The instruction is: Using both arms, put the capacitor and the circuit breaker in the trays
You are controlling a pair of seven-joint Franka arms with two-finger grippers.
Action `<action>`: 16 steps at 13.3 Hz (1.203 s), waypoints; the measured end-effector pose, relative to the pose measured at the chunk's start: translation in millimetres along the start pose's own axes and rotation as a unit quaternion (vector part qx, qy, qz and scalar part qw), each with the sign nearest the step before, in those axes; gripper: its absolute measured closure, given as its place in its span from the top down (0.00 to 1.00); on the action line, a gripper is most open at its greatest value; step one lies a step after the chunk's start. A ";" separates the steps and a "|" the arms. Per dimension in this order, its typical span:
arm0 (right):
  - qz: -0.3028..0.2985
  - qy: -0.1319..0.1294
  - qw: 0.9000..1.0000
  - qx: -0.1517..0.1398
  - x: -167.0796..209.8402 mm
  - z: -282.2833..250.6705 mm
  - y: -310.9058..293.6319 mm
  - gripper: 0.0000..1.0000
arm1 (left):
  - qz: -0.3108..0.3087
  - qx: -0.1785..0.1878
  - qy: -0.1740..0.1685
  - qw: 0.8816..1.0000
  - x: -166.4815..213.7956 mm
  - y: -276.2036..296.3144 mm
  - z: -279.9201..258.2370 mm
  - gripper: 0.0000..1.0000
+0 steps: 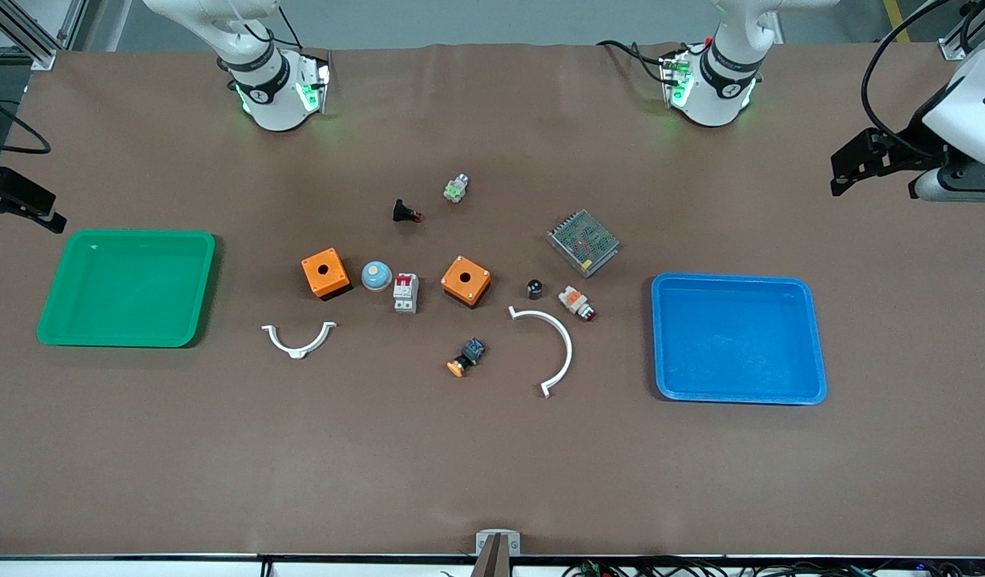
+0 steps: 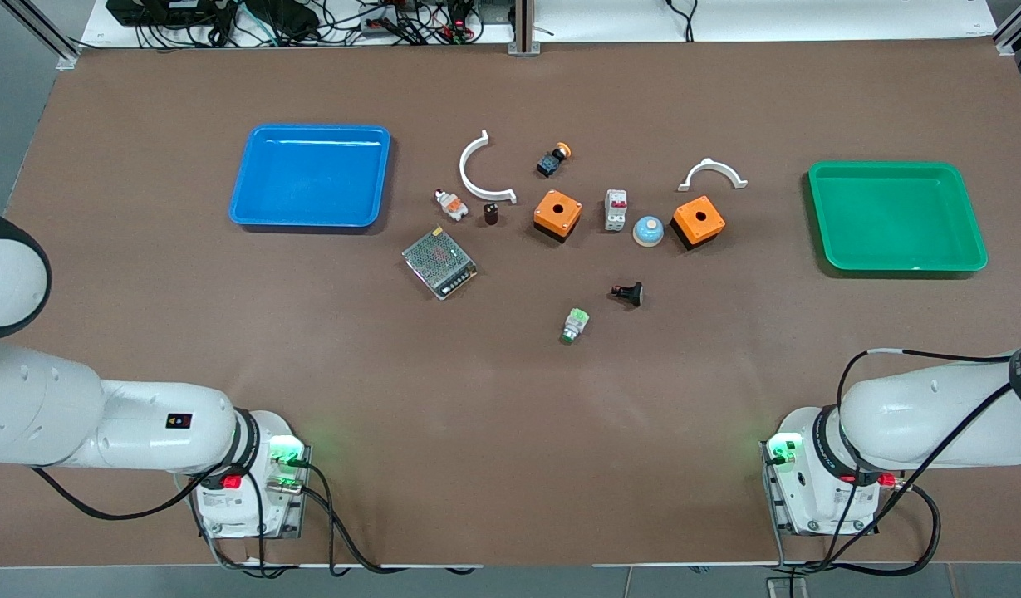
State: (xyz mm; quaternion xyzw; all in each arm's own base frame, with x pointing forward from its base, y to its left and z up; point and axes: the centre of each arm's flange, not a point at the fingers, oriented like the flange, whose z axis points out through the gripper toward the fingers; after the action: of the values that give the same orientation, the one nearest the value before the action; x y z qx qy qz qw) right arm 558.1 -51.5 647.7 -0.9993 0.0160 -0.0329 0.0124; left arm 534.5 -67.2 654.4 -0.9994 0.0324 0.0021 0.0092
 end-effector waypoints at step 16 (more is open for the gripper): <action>-0.034 -0.060 0.998 -0.002 20.8 67.0 -114.6 1.00 | 0.004 -0.004 -0.046 0.999 55.5 250.6 190.6 1.00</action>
State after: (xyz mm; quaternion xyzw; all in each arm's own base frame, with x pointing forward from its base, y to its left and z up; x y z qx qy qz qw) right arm 586.9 63.9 585.3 -0.9994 -0.0184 0.0270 0.0104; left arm 573.0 -317.3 458.9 -0.9982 0.0358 0.0483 0.0066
